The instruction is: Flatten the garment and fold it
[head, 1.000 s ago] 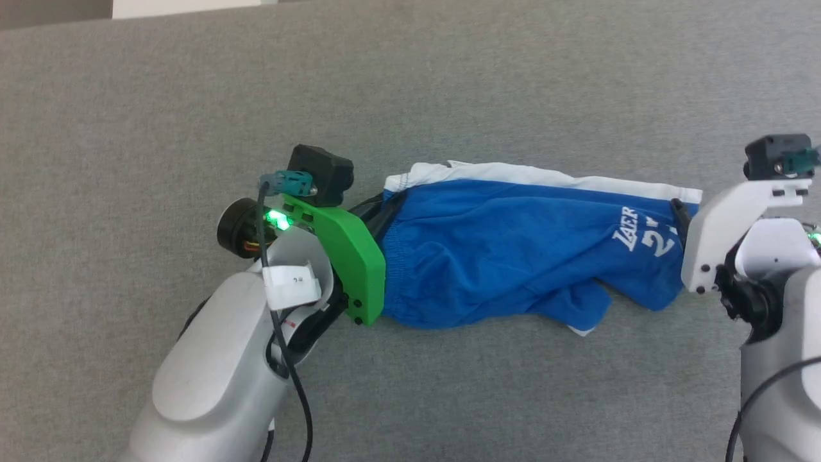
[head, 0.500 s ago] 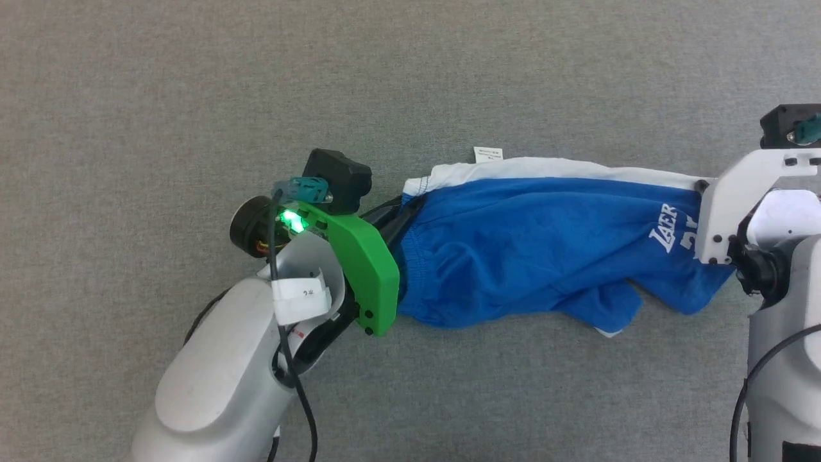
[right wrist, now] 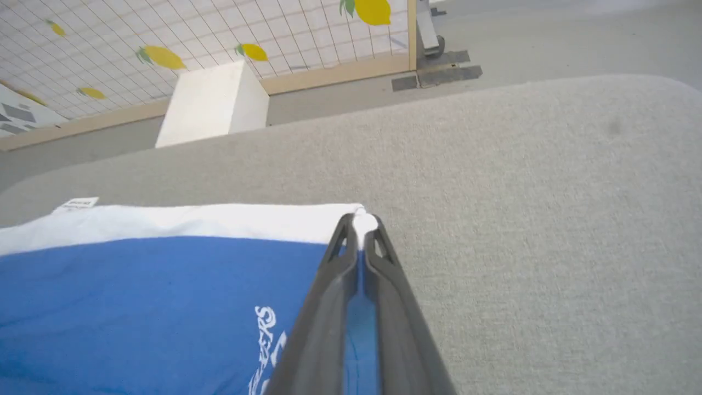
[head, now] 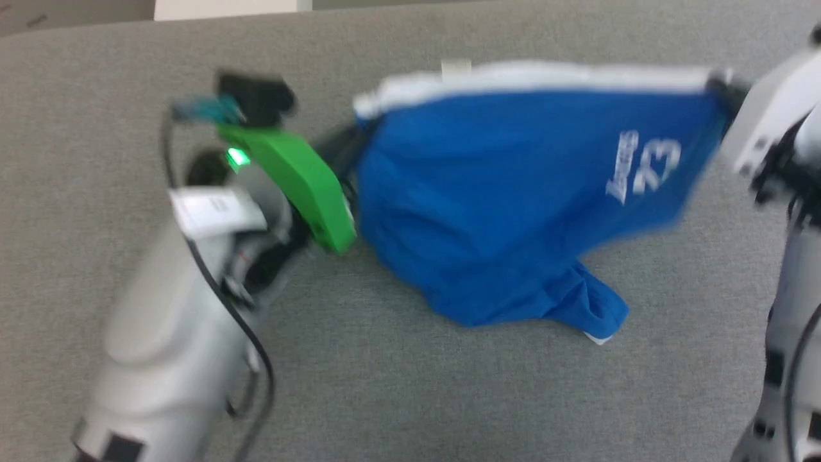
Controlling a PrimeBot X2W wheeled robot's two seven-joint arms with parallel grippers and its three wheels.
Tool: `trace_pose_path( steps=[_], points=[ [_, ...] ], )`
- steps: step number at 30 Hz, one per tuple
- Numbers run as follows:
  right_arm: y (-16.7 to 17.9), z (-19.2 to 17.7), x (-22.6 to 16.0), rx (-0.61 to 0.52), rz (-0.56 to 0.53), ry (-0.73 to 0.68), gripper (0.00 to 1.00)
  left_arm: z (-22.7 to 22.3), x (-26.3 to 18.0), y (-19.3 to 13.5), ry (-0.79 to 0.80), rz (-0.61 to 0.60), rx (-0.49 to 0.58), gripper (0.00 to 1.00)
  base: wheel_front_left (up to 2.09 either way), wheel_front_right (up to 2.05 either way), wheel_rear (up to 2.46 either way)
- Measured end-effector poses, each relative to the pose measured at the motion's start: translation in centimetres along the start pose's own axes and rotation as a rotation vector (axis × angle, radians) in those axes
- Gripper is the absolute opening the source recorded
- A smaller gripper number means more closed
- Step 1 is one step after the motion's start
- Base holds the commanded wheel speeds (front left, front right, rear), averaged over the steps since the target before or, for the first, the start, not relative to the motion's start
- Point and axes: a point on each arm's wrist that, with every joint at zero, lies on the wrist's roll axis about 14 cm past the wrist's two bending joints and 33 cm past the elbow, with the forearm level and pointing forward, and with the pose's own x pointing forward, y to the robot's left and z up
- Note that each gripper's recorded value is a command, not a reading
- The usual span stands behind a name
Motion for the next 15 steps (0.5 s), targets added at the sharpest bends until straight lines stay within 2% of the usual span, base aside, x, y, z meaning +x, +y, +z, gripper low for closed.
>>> trace_pose_path(
  steps=[5,9,15],
  points=[
    [3.4,7.9,-0.6,0.076,0.139,-0.176,0.00,8.2,-0.6,3.5,-0.120,0.083,0.072,0.00,0.00,0.00,0.00],
    [5.8,13.0,0.1,0.090,0.201,-0.277,0.00,14.4,-0.7,5.9,-0.219,0.143,0.119,0.00,0.00,0.00,0.00],
    [10.0,21.8,-0.4,0.094,0.294,-0.549,0.00,22.3,-1.2,9.2,-0.392,0.240,0.188,0.00,0.00,0.00,0.00]
  ],
)
